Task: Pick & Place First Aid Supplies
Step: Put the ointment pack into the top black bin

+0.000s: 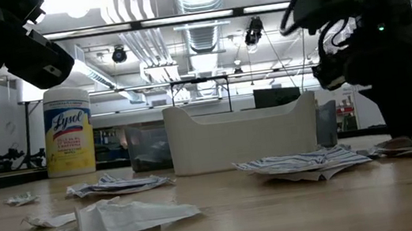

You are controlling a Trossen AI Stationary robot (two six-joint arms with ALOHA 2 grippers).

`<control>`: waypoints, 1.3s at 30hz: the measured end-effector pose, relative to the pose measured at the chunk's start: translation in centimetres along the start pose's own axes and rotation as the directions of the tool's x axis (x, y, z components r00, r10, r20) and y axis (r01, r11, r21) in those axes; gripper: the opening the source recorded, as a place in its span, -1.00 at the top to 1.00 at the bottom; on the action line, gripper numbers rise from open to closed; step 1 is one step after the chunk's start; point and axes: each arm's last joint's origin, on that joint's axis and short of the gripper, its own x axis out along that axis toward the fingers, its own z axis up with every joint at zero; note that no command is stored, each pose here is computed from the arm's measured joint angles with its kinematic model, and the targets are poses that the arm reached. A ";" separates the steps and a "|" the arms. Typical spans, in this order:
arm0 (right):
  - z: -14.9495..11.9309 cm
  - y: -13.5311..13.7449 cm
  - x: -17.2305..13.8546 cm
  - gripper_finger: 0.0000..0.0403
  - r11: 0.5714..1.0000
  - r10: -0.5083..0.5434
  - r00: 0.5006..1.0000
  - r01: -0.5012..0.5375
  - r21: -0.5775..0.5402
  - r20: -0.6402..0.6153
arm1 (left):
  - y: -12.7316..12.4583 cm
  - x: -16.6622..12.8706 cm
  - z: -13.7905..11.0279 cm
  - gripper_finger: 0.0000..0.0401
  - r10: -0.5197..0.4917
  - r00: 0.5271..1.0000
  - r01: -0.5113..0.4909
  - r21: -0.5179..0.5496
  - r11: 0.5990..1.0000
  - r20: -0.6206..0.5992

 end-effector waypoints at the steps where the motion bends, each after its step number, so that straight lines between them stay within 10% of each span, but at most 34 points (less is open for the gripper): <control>1: -0.1 -0.2 0.0 0.39 1.000 -0.014 1.000 0.014 -0.001 -0.004 | 0.0 0.0 0.0 0.42 0.000 1.000 0.000 0.000 1.000 0.000; 39: -1.6 -2.9 -2.6 0.96 0.977 -0.204 0.975 0.208 0.041 -0.081 | 0.0 0.0 0.0 0.42 0.000 1.000 0.000 0.007 1.000 0.000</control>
